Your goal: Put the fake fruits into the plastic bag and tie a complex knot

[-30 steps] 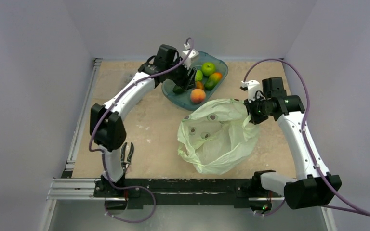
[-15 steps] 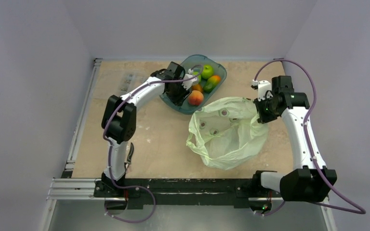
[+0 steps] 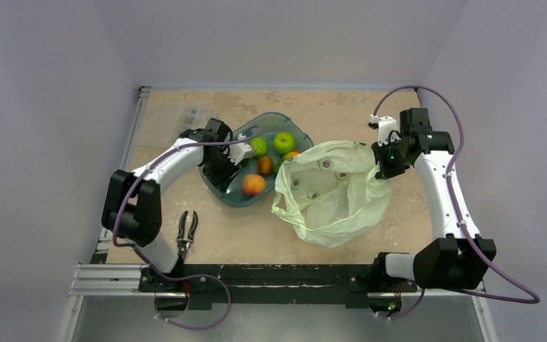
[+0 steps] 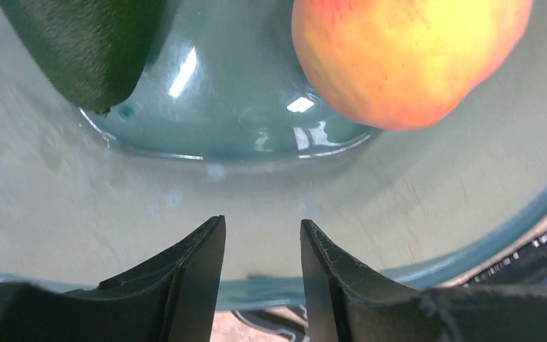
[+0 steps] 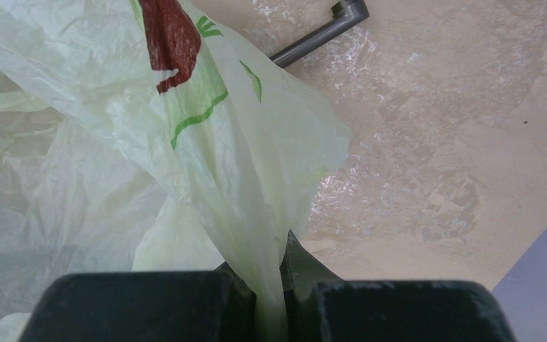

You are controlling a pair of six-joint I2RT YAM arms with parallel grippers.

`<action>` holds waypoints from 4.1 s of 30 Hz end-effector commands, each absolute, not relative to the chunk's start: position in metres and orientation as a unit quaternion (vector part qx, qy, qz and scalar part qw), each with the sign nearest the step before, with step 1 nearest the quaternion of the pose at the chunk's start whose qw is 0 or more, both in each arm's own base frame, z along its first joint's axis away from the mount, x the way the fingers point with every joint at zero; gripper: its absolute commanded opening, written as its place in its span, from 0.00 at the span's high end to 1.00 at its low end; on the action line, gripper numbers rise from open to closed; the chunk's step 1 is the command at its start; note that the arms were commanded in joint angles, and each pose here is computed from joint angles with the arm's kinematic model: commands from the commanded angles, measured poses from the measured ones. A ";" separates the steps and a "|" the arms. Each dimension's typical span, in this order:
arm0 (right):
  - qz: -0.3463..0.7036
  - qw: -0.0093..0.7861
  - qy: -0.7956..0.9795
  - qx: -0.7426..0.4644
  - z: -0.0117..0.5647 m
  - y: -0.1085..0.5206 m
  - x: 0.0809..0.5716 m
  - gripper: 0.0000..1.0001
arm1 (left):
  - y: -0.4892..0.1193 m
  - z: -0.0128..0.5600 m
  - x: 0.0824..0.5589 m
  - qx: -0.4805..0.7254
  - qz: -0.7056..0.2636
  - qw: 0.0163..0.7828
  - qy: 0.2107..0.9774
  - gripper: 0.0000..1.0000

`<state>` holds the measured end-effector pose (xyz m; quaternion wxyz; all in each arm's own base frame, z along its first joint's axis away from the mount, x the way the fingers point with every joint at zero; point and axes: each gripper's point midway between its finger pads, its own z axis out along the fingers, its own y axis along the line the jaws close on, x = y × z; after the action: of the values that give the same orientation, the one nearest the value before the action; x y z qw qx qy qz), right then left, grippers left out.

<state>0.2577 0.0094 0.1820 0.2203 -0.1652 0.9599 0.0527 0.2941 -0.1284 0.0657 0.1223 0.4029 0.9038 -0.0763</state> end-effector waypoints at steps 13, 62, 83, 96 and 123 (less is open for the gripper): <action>0.133 0.275 0.938 -0.161 0.194 0.040 0.282 1.00 | -0.197 0.181 0.287 0.430 -0.257 0.289 0.816 0.15; 0.228 0.229 0.919 -0.227 0.174 0.075 0.272 1.00 | -0.324 0.311 0.240 0.570 -0.308 0.444 0.619 0.45; 0.200 0.213 0.926 -0.238 0.165 0.063 0.267 1.00 | -0.185 0.105 0.296 0.275 -0.207 0.222 0.912 0.19; 0.212 0.199 0.929 -0.229 0.143 0.075 0.281 1.00 | -0.176 0.037 0.297 0.238 -0.171 0.125 0.948 0.30; 0.272 0.211 0.898 -0.274 0.164 0.146 0.292 1.00 | -0.189 0.247 0.340 0.305 -0.327 0.386 0.807 0.61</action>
<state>0.3178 0.1449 0.1296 0.1876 -0.2577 0.9122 0.2576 0.3473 -0.1290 0.0979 0.1961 0.1864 0.9366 -0.2226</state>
